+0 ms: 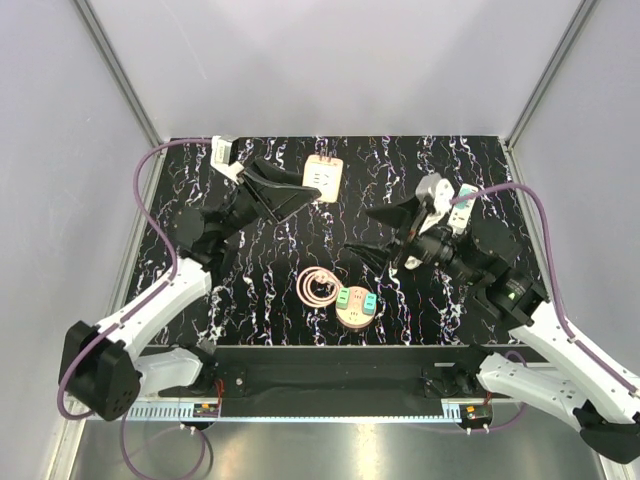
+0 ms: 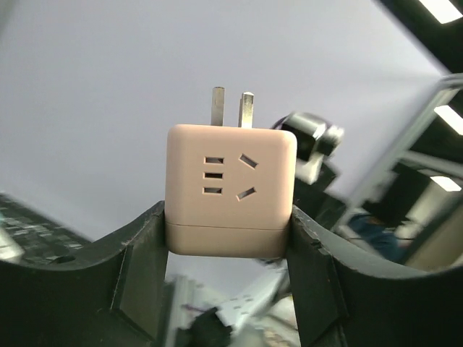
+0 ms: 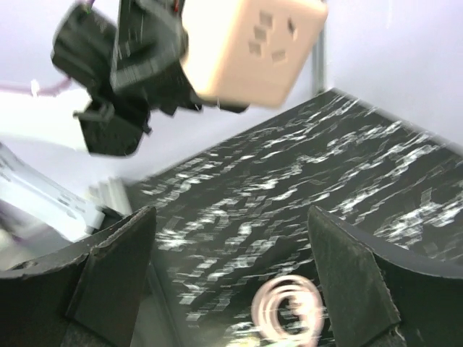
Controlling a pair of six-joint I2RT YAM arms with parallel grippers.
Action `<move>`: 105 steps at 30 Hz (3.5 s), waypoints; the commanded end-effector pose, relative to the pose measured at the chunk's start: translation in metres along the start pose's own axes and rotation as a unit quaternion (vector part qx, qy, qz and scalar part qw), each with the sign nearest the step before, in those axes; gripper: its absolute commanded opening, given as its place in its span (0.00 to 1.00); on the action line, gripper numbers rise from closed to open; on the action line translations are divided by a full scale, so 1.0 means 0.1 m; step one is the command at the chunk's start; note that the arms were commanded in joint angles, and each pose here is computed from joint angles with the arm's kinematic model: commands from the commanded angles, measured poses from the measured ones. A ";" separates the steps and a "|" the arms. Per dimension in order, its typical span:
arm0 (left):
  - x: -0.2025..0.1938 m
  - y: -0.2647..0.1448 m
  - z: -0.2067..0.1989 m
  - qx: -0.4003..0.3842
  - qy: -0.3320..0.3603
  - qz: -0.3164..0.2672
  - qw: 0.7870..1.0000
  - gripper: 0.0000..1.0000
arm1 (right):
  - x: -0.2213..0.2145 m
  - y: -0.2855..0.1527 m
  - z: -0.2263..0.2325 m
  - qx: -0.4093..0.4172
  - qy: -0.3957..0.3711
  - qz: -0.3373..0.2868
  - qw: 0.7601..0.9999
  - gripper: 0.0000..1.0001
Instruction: Insert the plug
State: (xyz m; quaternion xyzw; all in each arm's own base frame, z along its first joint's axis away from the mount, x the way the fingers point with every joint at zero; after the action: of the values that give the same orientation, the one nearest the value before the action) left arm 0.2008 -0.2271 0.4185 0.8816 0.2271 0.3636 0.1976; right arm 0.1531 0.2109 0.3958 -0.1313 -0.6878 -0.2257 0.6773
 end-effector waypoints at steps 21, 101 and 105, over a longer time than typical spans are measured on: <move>-0.17 -0.03 -0.30 -0.094 -0.128 0.093 0.983 0.00 | 0.58 0.26 -0.24 0.004 -0.477 -0.144 0.867 0.90; -0.32 -0.39 0.85 0.286 -0.018 0.241 0.927 0.00 | -0.37 0.54 -0.31 0.102 -0.374 0.064 0.919 0.65; -0.16 -0.45 0.86 0.251 -0.083 0.160 0.951 0.00 | -0.27 0.46 -0.35 0.037 -0.348 0.025 0.937 0.91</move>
State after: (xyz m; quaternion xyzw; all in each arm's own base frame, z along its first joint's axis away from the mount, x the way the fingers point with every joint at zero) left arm 0.2347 -0.2248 0.3090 0.9492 0.1146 0.2501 -0.1526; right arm 0.2127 0.2462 0.3306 -0.2062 -0.8889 -0.0085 0.4091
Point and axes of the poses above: each gripper's point midway between its finger pads, its own y axis out along the fingers, its own z axis along the line the jaws close on, x = y × z, the point moved 6 cm from there along -y, back along the fingers, and after that the axes turned 9 degrees about -y, right-handed, at the moved point
